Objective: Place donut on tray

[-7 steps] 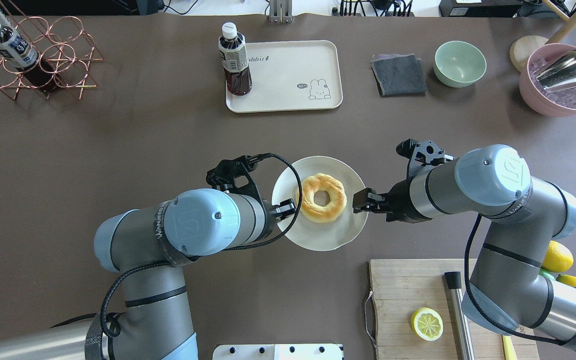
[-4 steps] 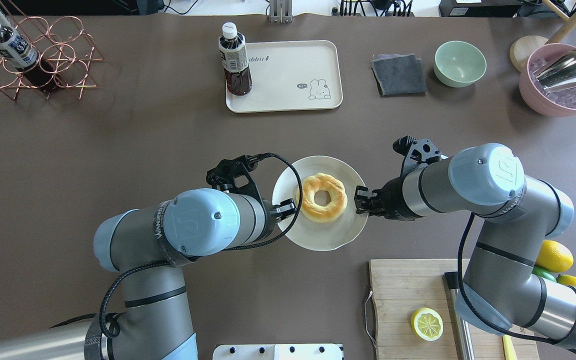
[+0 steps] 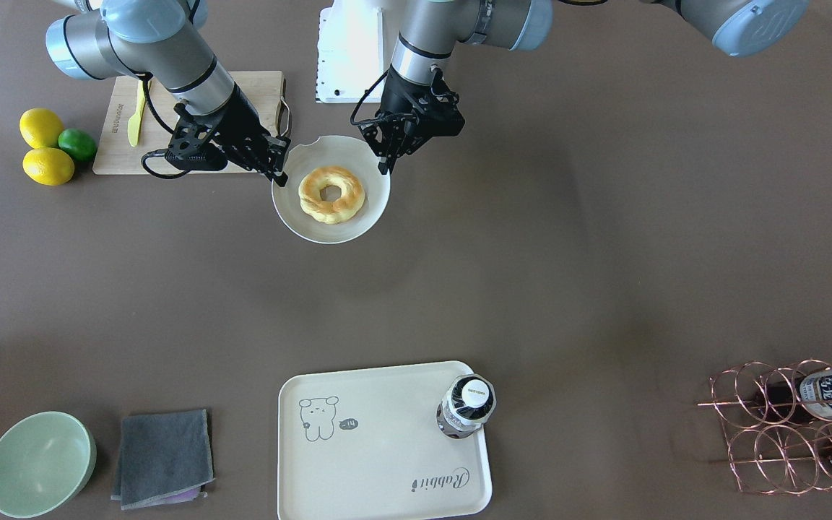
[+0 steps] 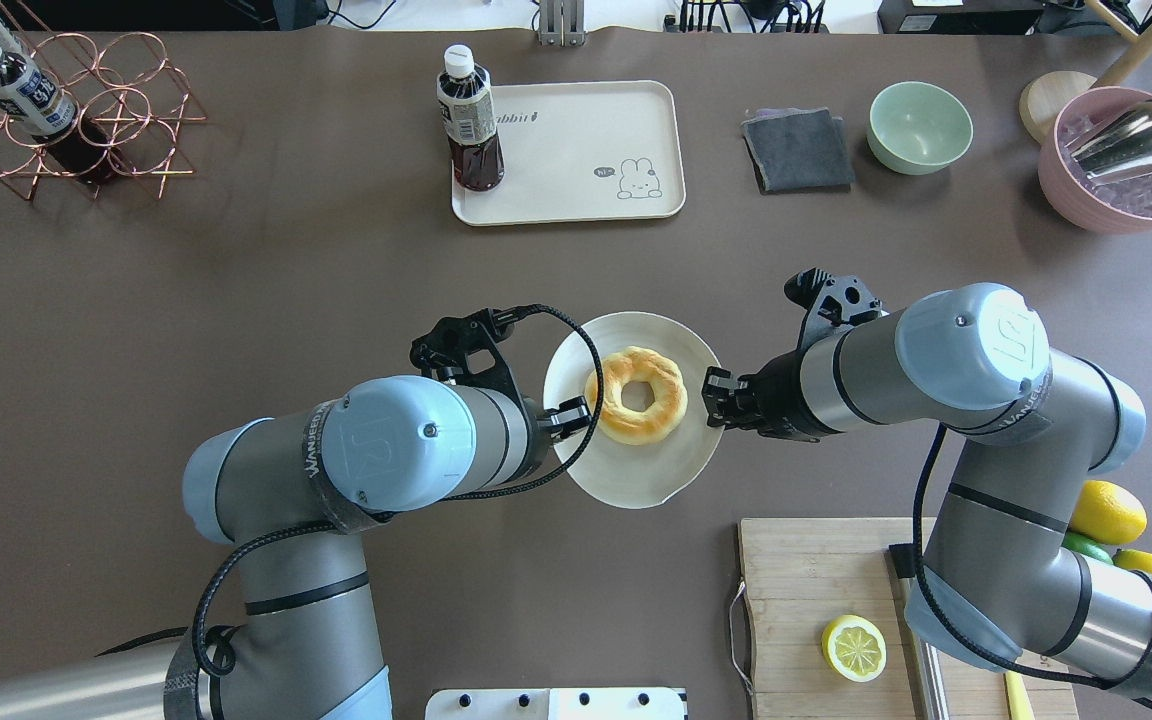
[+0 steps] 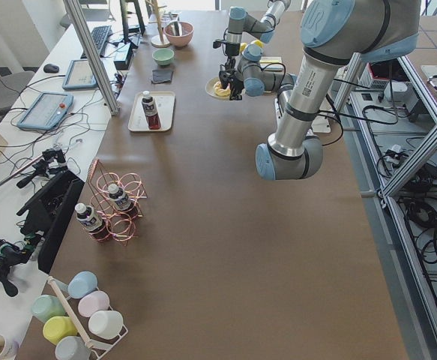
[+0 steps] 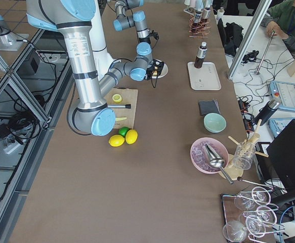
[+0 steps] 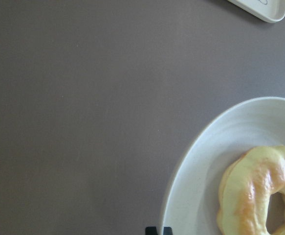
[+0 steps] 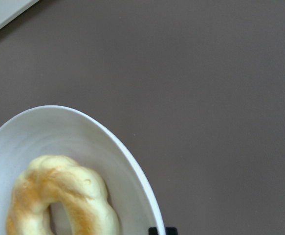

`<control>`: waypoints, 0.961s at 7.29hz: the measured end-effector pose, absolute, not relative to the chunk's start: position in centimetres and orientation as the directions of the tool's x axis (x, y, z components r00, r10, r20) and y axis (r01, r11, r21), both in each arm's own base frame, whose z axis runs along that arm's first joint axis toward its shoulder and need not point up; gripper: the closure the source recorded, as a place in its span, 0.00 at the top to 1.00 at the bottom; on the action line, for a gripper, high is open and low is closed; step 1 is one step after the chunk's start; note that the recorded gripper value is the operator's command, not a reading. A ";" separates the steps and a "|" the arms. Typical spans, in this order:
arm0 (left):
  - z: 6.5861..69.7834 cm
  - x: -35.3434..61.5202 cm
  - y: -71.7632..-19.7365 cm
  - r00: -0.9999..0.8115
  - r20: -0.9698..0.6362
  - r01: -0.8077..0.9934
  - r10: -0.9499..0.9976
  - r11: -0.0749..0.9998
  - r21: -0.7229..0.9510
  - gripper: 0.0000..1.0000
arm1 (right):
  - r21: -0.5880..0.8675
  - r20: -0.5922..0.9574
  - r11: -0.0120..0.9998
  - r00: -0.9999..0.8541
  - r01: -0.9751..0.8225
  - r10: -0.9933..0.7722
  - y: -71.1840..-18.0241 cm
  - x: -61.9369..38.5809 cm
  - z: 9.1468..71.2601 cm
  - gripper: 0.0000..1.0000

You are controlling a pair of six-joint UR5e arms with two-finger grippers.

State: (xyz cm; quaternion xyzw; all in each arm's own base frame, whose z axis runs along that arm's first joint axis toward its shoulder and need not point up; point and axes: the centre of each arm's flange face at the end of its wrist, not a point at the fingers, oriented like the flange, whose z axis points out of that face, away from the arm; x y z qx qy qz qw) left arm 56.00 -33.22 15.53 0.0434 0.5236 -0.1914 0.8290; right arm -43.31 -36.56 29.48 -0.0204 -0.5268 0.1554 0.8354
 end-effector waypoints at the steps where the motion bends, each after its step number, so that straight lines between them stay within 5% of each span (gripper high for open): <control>1: 15.4 55.7 -33.2 0.379 -0.889 0.355 -0.256 0.928 -0.115 0.98 | -0.197 0.878 0.952 0.389 -0.236 0.278 -36.5 -43.2 29.1 0.00; 7: 20.8 45.3 -36.9 0.423 -0.888 0.294 -0.181 0.954 -0.055 0.98 | -0.228 0.867 0.938 0.383 -0.262 0.318 -36.8 -42.9 29.9 0.00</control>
